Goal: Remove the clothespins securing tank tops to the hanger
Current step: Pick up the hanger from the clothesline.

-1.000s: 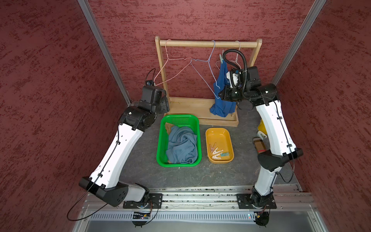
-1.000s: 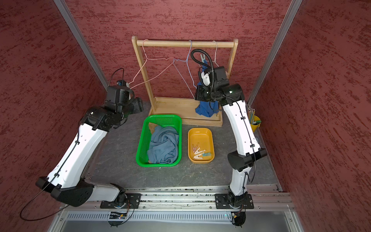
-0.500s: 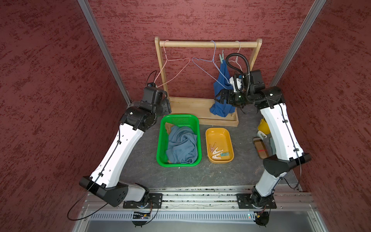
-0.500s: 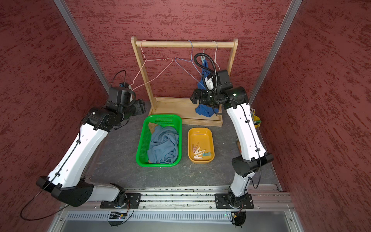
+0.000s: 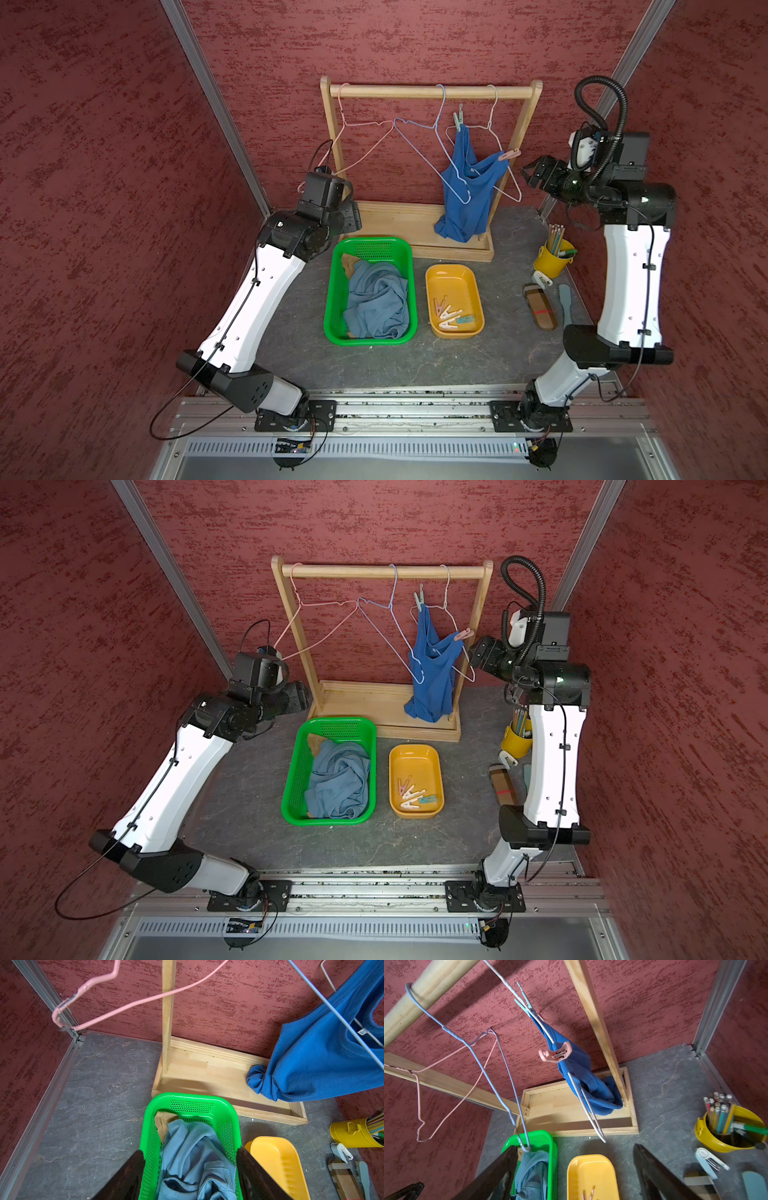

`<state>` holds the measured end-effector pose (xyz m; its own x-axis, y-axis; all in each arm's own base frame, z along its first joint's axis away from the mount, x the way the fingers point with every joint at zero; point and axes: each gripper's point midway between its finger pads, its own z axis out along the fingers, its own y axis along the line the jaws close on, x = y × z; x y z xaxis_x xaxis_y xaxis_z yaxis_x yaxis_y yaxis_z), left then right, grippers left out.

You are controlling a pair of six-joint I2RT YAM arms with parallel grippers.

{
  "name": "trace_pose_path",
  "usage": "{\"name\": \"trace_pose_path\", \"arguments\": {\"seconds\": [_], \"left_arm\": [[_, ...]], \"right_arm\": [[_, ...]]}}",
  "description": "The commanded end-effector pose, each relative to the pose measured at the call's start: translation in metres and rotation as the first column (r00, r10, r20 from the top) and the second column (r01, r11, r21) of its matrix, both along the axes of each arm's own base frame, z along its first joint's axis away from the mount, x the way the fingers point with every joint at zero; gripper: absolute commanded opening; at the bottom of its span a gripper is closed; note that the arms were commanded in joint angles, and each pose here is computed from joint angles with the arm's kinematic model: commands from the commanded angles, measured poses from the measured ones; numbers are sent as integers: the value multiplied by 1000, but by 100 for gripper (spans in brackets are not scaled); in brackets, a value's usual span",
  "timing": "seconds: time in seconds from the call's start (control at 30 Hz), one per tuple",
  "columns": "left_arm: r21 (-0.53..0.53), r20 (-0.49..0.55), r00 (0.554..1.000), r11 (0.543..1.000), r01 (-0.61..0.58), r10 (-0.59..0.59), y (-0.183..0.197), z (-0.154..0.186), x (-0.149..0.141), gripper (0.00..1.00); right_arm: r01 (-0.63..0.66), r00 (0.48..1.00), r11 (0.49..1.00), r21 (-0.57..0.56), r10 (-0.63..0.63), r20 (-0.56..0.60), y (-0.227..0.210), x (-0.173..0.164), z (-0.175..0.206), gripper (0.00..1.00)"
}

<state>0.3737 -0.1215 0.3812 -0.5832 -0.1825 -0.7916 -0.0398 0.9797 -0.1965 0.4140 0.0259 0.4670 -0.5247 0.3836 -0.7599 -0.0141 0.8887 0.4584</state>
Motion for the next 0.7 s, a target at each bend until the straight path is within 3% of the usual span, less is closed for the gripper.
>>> {"name": "trace_pose_path", "arguments": {"seconds": [0.0,0.17,0.47,0.67], "left_arm": [[-17,-1,1000,1000,10,-10,-6,5,0,72],[-26,-7,1000,1000,7,-7,-8,6,-1,72],[-36,-16,1000,999,-14,14,-5,1,-5,71],[-34,-11,1000,999,-28,28,-2,3,-7,71]], "right_arm": [[-152,988,986,61,151,22,22,25,-9,74],[-253,967,961,112,252,30,38,43,-20,48],[-267,964,958,104,266,18,38,57,-33,0],[-272,962,958,93,266,64,39,51,-17,0]]}}
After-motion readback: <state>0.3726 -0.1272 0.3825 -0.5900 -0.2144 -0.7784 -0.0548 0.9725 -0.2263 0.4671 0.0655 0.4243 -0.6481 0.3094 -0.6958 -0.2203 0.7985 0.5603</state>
